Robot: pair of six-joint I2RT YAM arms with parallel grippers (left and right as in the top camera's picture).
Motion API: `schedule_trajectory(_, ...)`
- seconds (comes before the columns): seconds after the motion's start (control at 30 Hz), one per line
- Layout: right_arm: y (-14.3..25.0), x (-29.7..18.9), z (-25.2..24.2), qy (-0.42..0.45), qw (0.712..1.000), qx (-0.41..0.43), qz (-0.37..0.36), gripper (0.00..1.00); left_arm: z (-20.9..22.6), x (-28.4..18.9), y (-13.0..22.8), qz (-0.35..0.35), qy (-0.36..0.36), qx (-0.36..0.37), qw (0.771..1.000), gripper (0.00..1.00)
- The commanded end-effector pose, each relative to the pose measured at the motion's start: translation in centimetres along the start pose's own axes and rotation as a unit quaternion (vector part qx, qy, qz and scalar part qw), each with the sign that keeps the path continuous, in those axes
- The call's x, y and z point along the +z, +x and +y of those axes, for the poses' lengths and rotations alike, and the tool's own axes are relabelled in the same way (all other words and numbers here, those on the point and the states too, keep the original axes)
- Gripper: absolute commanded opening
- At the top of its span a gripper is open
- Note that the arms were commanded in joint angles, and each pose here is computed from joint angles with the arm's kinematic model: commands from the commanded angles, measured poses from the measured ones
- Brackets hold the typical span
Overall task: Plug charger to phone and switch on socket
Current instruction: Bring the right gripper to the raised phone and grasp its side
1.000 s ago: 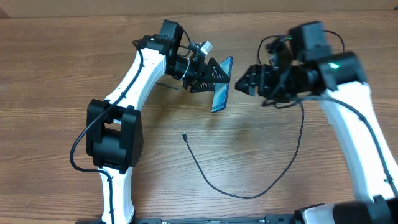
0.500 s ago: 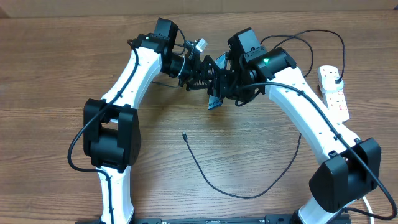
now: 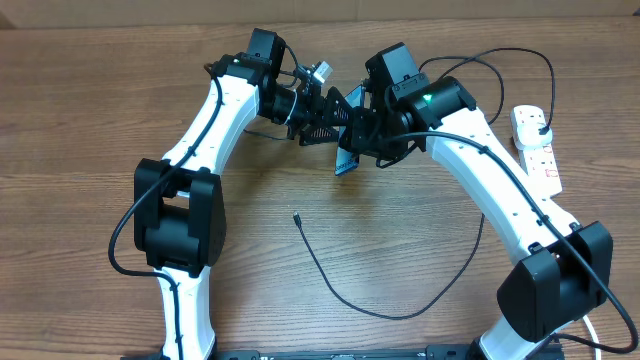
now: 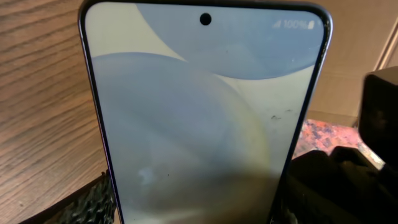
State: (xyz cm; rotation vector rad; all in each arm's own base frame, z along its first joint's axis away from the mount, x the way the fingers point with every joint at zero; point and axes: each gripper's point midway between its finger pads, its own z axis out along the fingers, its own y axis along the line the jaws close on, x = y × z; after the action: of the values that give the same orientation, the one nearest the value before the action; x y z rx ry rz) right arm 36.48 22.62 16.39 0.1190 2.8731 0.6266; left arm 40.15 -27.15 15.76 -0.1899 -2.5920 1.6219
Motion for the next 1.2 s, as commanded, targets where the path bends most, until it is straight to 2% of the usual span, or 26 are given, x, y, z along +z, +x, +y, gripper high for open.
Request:
schedule_trajectory(0.0,-0.8,0.3,0.1,0.005,1.0,0.002,-0.017,0.37,-3.4,0.5,0.9,0.024,0.061,0.019,0.998,0.79)
schedule_trajectory(0.13,-0.6,0.3,0.1,0.007,1.0,0.002,-0.013,0.36,-3.9,0.4,1.0,0.029,0.077,0.019,0.996,0.8)
schedule_trajectory(0.33,-0.5,0.3,0.2,0.006,1.0,0.001,-0.013,0.15,-3.9,0.4,1.0,0.028,0.075,0.02,0.997,0.8)
schedule_trajectory(0.37,-0.5,0.3,0.1,0.007,1.0,0.002,-0.013,0.07,-3.8,0.4,0.9,0.026,0.071,0.021,0.997,0.82)
schedule_trajectory(0.4,-0.6,0.3,0.2,0.006,1.0,0.001,-0.013,0.04,-3.7,0.4,0.8,0.025,0.071,0.023,0.997,0.83)
schedule_trajectory(0.47,-0.8,0.1,0.2,0.005,1.0,0.002,-0.016,0.04,-3.9,0.4,0.5,0.02,0.073,0.037,0.996,0.88)
schedule_trajectory(0.6,-1.4,-2.1,1.0,-0.038,0.999,0.007,-0.023,0.04,-4.5,-0.1,-0.3,0.008,0.091,0.065,0.994,0.88)
schedule_trajectory(0.67,-1.6,-3.2,1.1,-0.056,0.998,0.01,-0.027,0.04,-6.2,-1.1,-0.5,0.01,0.144,0.096,0.985,0.88)
schedule_trajectory(0.73,-1.9,-4.5,2.0,-0.102,0.994,-0.007,-0.026,0.04,-8.8,-2.7,-0.4,0.019,0.222,0.155,0.963,0.87)
schedule_trajectory(0.77,-1.9,-4.8,2.5,-0.125,0.992,-0.019,-0.023,0.04,-9.3,-3.2,-0.6,0.02,0.234,0.166,0.958,0.87)
schedule_trajectory(0.83,-2.3,-5.9,4.0,-0.195,0.98,-0.038,-0.015,0.04,-9.7,-3.4,-1.2,0.015,0.234,0.182,0.955,0.87)
schedule_trajectory(0.97,-2.3,-7.2,5.4,-0.255,0.962,-0.097,-0.016,0.04,-10.6,-3.8,-2.1,0.013,0.233,0.194,0.953,0.87)
schedule_trajectory(1.0,-2.3,-7.3,5.7,-0.261,0.959,-0.111,-0.02,0.04,-11.0,-3.9,-2.4,0.013,0.233,0.194,0.953,0.86)
schedule_trajectory(1.1,-3.3,-7.1,5.2,-0.244,0.962,-0.113,-0.042,0.04,-12.0,-4.3,-3.0,0.016,0.232,0.185,0.955,0.75)
schedule_trajectory(1.17,-4.3,-7.5,5.5,-0.25,0.958,-0.123,-0.063,0.04,-12.9,-4.7,-3.3,0.02,0.232,0.172,0.957,0.73)
